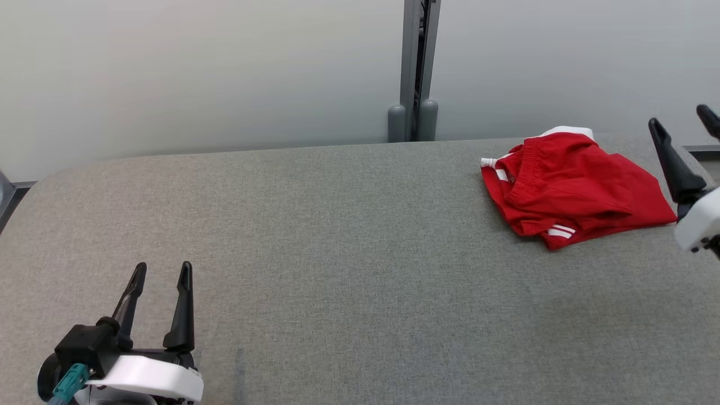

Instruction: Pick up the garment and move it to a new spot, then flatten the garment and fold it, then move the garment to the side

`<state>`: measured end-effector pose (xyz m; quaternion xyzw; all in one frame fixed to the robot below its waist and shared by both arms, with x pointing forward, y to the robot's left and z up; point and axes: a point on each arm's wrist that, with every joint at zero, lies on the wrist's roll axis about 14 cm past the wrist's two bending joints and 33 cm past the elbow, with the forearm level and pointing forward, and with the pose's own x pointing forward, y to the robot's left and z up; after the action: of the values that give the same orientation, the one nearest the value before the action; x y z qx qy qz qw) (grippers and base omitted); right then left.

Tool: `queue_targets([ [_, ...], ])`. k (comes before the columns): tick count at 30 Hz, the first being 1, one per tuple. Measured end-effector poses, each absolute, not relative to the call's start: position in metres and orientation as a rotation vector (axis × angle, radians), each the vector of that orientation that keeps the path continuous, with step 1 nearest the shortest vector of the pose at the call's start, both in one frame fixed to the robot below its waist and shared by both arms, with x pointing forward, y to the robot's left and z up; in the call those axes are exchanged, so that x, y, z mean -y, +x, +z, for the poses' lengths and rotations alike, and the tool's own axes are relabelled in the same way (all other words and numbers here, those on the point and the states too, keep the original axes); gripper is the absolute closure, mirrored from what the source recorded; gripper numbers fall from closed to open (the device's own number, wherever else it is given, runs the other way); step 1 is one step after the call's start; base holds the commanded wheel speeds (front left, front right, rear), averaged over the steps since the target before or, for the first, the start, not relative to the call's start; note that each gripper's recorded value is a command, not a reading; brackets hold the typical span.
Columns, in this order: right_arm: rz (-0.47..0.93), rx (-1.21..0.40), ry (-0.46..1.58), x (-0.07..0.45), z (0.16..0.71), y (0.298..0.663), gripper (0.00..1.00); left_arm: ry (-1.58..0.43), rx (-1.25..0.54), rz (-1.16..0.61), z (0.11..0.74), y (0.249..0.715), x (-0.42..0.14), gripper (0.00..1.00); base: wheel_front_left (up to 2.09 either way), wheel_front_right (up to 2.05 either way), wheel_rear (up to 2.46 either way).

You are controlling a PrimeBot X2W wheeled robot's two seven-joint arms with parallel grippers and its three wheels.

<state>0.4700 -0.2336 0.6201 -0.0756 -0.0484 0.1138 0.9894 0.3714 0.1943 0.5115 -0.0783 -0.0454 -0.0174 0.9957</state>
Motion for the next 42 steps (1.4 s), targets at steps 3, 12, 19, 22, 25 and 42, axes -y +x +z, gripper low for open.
queue_targets([
  [3, 0.209, 0.139, -0.103, 0.235, 0.612, 0.457, 0.0, -0.157, 0.106, -0.023, 0.516, 0.37, -0.198, 0.0, 0.0, 0.0, 0.0],
  [12, 0.135, 0.188, 0.042, 0.226, 0.573, 0.424, 0.0, -0.181, 0.172, 0.001, 0.535, 0.368, -0.205, 0.0, 0.0, 0.0, 0.0],
  [19, 0.128, 0.148, 0.137, 0.199, 0.54, 0.397, 0.0, -0.208, 0.151, 0.016, 0.526, 0.361, -0.206, 0.0, 0.0, 0.0, 0.0],
  [22, 0.119, 0.161, 0.161, 0.192, 0.54, 0.391, 0.0, -0.2, 0.136, 0.018, 0.521, 0.359, -0.206, 0.0, 0.0, 0.0, 0.0],
  [25, 0.123, 0.157, 0.18, 0.184, 0.537, 0.385, 0.0, -0.206, 0.112, 0.017, 0.513, 0.358, -0.203, 0.0, 0.0, 0.0, 0.0],
  [42, 0.13, 0.119, 0.2, 0.175, 0.523, 0.381, 0.0, -0.248, 0.002, 0.012, 0.478, 0.354, -0.194, 0.0, 0.0, 0.0, 0.0],
])
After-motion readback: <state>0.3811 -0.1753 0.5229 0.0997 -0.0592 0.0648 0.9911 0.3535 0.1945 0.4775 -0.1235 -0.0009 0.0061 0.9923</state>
